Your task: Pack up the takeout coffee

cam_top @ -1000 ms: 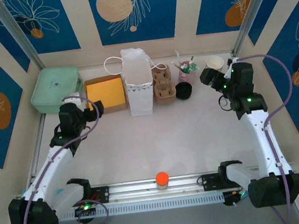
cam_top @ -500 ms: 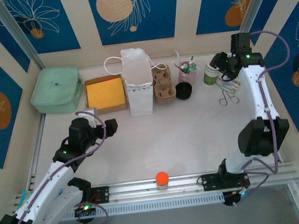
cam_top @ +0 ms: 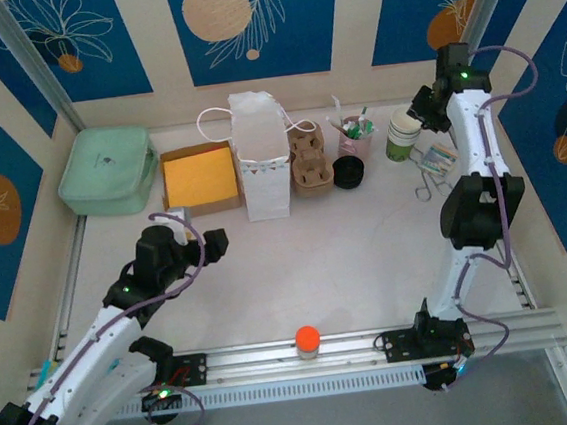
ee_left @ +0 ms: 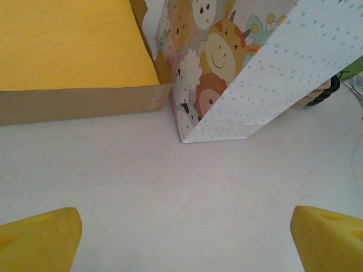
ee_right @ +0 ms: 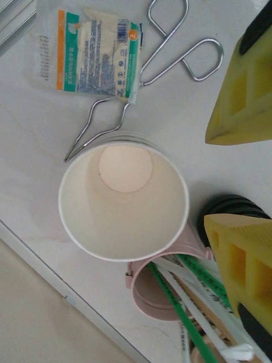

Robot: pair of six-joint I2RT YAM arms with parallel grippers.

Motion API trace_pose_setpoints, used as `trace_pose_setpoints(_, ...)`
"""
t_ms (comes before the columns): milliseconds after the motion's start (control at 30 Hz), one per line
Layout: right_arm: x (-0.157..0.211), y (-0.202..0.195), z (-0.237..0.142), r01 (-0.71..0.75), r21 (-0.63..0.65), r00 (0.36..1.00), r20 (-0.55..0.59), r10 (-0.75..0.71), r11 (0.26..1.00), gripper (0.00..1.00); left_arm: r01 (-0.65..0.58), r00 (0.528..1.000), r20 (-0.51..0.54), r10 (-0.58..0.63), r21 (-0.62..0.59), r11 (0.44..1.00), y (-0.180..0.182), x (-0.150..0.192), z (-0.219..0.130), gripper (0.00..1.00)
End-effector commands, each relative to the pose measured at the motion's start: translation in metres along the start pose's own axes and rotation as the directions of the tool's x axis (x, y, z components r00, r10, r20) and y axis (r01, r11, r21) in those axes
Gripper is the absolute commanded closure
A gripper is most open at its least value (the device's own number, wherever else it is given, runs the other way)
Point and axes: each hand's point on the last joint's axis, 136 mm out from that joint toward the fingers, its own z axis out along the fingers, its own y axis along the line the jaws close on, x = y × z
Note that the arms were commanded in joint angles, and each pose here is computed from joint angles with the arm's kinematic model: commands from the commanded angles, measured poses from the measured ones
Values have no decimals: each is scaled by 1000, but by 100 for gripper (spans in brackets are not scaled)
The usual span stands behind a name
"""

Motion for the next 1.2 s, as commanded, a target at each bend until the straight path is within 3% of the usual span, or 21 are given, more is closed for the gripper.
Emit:
trace_pose_setpoints(0,3,-9,2,16,72,1000,-20,-15,997,64,-14,1000,17,14,13,1000,-5,-4,-4,5)
trace_pose_setpoints(400,-1,-13,25,33,117,999,-35,-29,993,66,-20,1000,14,20,0,1000,-3,-4,-3,6)
trace_pose_setpoints(967,-2,-10,52,38,97,998,-62,-32,995,76,-20,1000,18,20,1,1000,-4,-6,-3,6)
trace_pose_setpoints(1167,-3,-10,52,37,99,998,-58,-32,994,84,-19,1000,24,19,-1,1000,-4,-7,-4,6)
